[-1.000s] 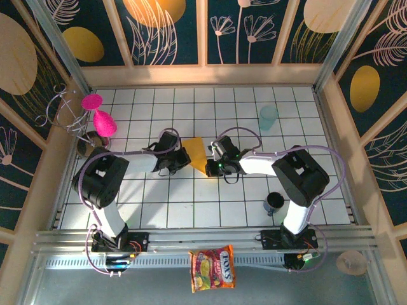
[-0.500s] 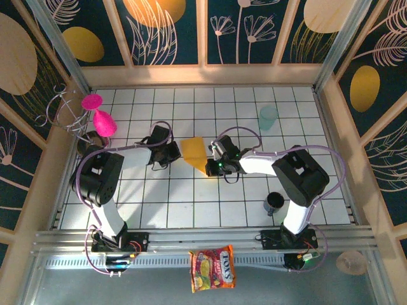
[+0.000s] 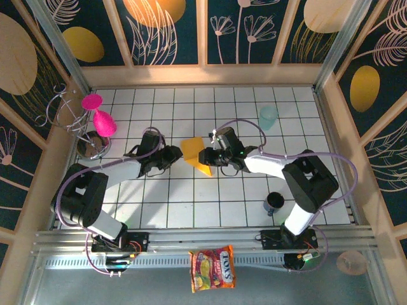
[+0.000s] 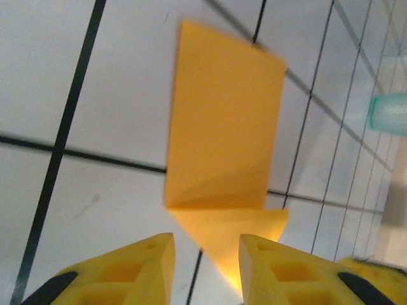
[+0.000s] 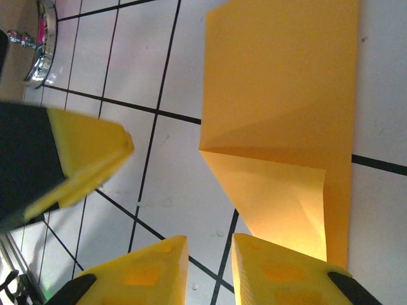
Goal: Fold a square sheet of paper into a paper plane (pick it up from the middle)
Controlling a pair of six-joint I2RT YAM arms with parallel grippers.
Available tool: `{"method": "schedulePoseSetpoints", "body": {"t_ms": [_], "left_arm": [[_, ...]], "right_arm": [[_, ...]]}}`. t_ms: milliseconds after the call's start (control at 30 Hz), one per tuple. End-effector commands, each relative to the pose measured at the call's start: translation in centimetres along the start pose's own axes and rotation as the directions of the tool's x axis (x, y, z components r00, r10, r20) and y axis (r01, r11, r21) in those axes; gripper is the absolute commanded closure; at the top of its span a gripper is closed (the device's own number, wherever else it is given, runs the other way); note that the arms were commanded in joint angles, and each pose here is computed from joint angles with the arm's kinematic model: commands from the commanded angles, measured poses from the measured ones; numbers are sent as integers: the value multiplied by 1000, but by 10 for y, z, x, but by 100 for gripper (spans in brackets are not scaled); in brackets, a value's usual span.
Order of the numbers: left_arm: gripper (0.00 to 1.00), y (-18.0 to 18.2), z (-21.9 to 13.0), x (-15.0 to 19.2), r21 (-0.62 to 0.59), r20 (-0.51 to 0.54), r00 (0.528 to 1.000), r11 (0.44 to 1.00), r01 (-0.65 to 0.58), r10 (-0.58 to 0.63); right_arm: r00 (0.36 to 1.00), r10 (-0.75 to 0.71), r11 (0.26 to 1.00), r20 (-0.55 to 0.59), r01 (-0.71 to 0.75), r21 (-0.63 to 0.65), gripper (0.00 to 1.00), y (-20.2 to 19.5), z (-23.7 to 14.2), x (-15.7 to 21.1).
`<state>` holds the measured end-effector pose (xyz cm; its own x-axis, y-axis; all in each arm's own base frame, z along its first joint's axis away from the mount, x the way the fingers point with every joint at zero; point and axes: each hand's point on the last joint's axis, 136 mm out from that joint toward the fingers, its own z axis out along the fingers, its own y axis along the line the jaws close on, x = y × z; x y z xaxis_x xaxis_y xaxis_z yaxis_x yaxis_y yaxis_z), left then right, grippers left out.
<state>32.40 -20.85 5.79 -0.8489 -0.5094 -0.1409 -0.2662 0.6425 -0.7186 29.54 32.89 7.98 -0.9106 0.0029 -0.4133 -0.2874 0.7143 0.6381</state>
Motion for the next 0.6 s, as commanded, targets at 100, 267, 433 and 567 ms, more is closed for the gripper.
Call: {"method": "schedulePoseSetpoints", "body": {"t_ms": [100,267,433,567], "left_arm": [[62,-10,15,22,71,-75,996,996,60,-55],[62,-4,28,28,51,-98,992,995,81,-75],[64,-1,34,25,34,-97,992,995,90,-86],[68,-5,36,24,49,-98,991,994,98,-93]], "right_arm": [[998,67,997,-8,-67,23,73,-17,16,-1],[993,116,993,-30,-115,33,69,-33,21,5],[988,142,989,-55,-141,33,68,-42,25,12],[985,153,988,-75,-150,45,70,-48,28,18]]}}
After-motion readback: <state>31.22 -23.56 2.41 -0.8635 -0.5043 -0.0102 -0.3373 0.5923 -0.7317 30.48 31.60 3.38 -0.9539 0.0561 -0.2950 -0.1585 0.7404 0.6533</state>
